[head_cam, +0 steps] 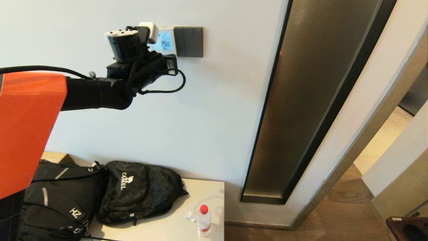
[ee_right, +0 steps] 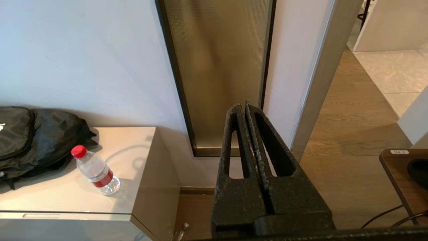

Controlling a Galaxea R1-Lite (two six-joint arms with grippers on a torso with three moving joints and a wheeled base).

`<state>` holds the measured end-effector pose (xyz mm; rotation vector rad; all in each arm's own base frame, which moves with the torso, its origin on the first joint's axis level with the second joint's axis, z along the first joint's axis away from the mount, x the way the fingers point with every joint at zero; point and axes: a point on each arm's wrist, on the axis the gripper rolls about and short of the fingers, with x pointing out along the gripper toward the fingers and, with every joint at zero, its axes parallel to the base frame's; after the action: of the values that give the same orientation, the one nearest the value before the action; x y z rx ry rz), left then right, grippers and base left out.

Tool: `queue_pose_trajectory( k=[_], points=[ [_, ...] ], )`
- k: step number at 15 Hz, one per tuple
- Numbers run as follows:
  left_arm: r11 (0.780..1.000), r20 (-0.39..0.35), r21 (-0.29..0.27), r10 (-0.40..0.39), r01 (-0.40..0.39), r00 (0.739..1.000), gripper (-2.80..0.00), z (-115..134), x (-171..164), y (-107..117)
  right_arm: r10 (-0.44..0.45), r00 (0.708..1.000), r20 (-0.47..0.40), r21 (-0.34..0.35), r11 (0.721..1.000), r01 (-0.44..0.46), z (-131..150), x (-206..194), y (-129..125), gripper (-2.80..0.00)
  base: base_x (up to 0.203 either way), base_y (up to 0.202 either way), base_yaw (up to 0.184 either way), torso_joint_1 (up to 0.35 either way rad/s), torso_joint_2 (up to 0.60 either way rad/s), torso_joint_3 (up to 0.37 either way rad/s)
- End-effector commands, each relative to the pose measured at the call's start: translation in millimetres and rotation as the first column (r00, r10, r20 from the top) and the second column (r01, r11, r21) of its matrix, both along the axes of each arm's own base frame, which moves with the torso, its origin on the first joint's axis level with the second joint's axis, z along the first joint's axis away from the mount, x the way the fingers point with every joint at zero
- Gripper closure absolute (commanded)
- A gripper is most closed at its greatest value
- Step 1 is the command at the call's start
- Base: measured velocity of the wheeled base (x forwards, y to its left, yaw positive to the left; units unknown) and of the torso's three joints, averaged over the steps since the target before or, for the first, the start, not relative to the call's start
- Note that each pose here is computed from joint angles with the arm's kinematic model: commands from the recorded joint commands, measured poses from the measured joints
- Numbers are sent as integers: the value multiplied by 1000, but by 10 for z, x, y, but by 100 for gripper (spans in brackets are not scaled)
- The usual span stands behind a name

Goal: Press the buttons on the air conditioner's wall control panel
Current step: Turn off the central air conditioner

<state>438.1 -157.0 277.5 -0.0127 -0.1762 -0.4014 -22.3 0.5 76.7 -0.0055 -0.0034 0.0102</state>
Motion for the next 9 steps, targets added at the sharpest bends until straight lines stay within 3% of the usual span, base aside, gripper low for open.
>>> queue_pose_trajectory(
  k=[1, 9],
  points=[
    [1000, -5, 2, 0, 0, 1000, 0, -52, 80, -27, 1, 1000, 0, -1, 1000, -1, 0, 0, 0, 0, 0, 0, 0, 0, 0, 0],
    [1000, -9, 2, 19, -19, 1000, 0, -91, 133, 24, 1, 1000, 0, -1, 1000, -1, 0, 0, 0, 0, 0, 0, 0, 0, 0, 0]
  ],
)
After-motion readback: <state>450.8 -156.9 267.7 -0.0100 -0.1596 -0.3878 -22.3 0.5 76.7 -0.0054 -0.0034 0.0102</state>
